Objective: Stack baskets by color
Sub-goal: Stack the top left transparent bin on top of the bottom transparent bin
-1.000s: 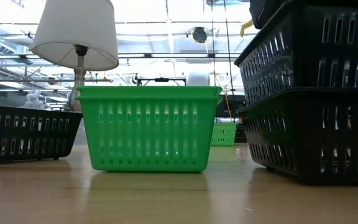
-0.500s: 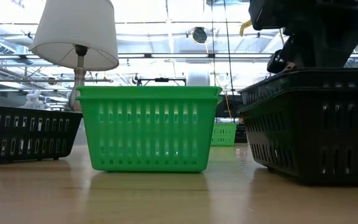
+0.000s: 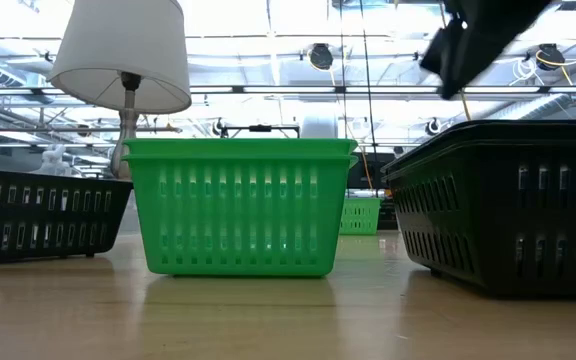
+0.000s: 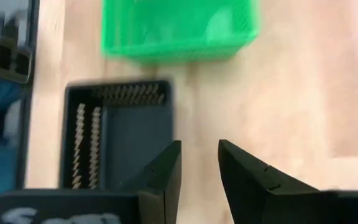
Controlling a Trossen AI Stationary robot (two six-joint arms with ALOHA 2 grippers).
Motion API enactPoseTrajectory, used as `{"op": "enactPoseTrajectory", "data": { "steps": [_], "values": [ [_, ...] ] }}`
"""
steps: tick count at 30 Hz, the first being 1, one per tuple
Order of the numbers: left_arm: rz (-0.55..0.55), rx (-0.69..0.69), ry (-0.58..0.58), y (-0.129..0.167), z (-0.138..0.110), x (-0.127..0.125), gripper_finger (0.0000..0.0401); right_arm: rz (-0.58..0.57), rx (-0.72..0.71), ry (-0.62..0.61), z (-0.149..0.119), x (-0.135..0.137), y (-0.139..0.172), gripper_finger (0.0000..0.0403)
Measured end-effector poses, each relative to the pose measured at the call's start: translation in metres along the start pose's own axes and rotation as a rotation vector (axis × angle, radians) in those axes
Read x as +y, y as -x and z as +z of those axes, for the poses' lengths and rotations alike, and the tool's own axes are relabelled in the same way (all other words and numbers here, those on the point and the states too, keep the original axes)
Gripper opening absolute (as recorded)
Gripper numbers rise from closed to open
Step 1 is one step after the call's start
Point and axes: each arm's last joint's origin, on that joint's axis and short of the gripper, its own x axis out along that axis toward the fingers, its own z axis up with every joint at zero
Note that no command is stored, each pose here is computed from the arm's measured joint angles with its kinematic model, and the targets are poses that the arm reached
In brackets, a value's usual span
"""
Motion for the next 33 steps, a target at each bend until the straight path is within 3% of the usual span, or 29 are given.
{"op": "enactPoseTrajectory", "data": {
  "steps": [8,14,17,25,29,33],
  "values": [
    [0.032,0.272,0.07,0.021,-0.026,0.04,0.0152,-0.115,-0.173,0.074,-0.003,0.001,0.037,0.0102],
    [0.047,0.473,0.104,0.034,-0.048,0.044,0.0152,-0.138,-0.198,0.151,-0.003,0.0,0.044,0.0102],
    [0.107,0.577,0.136,0.039,-0.061,0.048,0.0152,-0.142,-0.195,0.194,-0.003,0.0,0.043,0.0102],
    [0.276,0.713,0.325,0.025,-0.088,0.074,0.0152,-0.19,-0.239,0.259,0.002,-0.001,0.042,0.0102],
    [0.399,0.765,0.493,0.01,-0.102,0.095,0.0152,-0.193,-0.23,0.261,0.002,-0.001,0.041,0.0102],
    [0.393,0.81,0.63,-0.008,-0.112,0.11,0.0152,-0.197,-0.215,0.264,0.0,-0.002,0.041,0.0102]
  ]
}}
